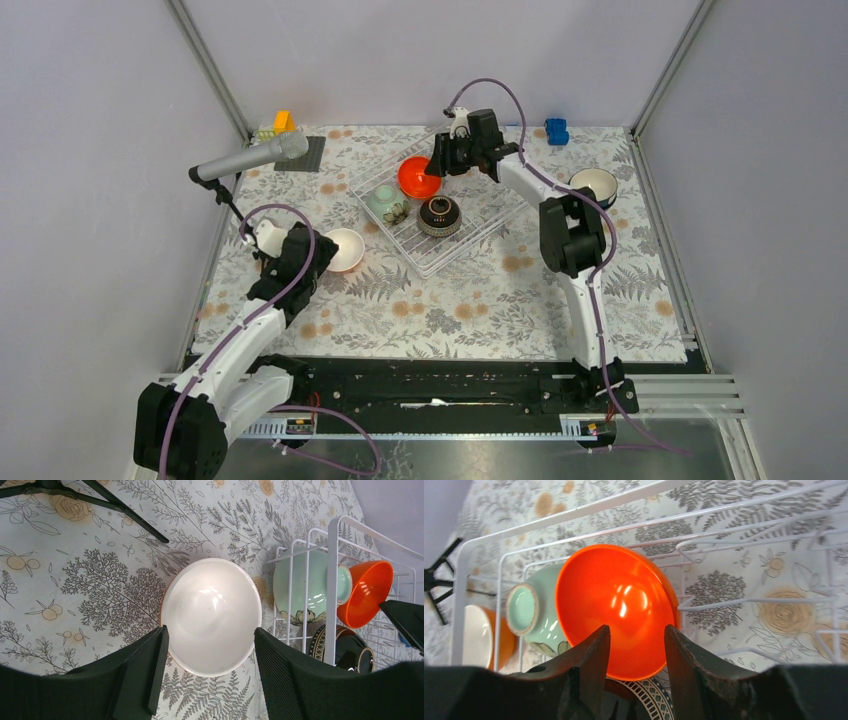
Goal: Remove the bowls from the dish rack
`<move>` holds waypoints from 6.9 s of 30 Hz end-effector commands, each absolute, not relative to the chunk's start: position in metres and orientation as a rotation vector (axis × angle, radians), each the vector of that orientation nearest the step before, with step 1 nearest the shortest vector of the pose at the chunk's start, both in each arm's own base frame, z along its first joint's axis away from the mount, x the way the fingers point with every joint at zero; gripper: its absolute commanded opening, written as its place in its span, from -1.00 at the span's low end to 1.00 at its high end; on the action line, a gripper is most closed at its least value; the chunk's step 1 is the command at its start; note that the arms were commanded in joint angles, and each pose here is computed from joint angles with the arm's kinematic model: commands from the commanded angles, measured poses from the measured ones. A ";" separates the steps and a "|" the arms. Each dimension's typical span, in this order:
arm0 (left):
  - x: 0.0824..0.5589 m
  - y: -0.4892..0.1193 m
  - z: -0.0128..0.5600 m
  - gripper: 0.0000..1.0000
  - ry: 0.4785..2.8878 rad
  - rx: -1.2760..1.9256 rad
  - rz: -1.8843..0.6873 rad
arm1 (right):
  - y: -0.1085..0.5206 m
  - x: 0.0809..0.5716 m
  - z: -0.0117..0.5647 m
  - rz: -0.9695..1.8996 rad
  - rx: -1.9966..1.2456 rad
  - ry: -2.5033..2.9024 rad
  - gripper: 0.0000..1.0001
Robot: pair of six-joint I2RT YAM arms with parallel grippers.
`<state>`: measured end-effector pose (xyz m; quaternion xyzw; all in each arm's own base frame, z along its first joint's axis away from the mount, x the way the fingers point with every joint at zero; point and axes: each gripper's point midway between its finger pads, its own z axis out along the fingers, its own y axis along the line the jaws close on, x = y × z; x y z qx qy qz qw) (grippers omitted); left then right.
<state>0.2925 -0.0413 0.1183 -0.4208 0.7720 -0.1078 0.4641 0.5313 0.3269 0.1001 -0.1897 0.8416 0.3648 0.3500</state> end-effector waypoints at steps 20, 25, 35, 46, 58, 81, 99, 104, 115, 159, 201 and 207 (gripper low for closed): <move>0.298 -0.049 0.137 0.39 1.858 -0.979 -0.346 | 0.293 0.563 0.133 0.393 -0.466 2.118 -0.01; 0.297 -0.047 0.137 0.40 1.854 -0.982 -0.339 | 0.291 0.568 0.134 0.365 -0.462 2.111 -0.01; 0.299 -0.049 0.137 0.40 1.857 -0.980 -0.343 | 0.302 0.566 0.154 0.402 -0.529 2.057 0.01; 0.300 -0.051 0.136 0.40 1.865 -0.967 -0.350 | 0.317 0.544 0.151 0.424 -0.623 2.098 0.00; 0.301 -0.057 0.136 0.43 1.882 -0.931 -0.376 | 0.352 0.493 0.142 0.404 -0.973 2.012 0.13; 0.301 -0.055 0.135 0.44 1.882 -0.921 -0.365 | 0.364 0.499 0.091 0.243 -1.145 1.987 0.12; 0.301 -0.057 0.136 0.45 1.889 -0.913 -0.375 | 0.362 0.498 0.132 0.156 -1.126 1.905 -1.00; 0.300 -0.063 0.143 0.45 1.892 -0.894 -0.414 | 0.355 0.490 0.178 0.144 -1.092 1.843 -1.00; 0.296 -0.094 0.165 0.47 1.909 -0.728 -0.608 | 0.352 0.420 0.242 0.396 -1.118 1.786 -1.00; 0.261 -0.159 0.235 0.36 2.226 -0.096 -0.798 | 0.405 0.178 0.194 0.544 -1.754 1.689 -1.00; 0.281 -0.112 0.177 -1.00 2.195 -0.480 -0.311 | 0.374 0.228 0.251 0.260 -1.167 1.457 0.99; 0.285 -0.087 0.168 -1.00 2.106 -0.732 -0.209 | 0.348 0.261 0.247 0.169 -0.989 1.572 0.99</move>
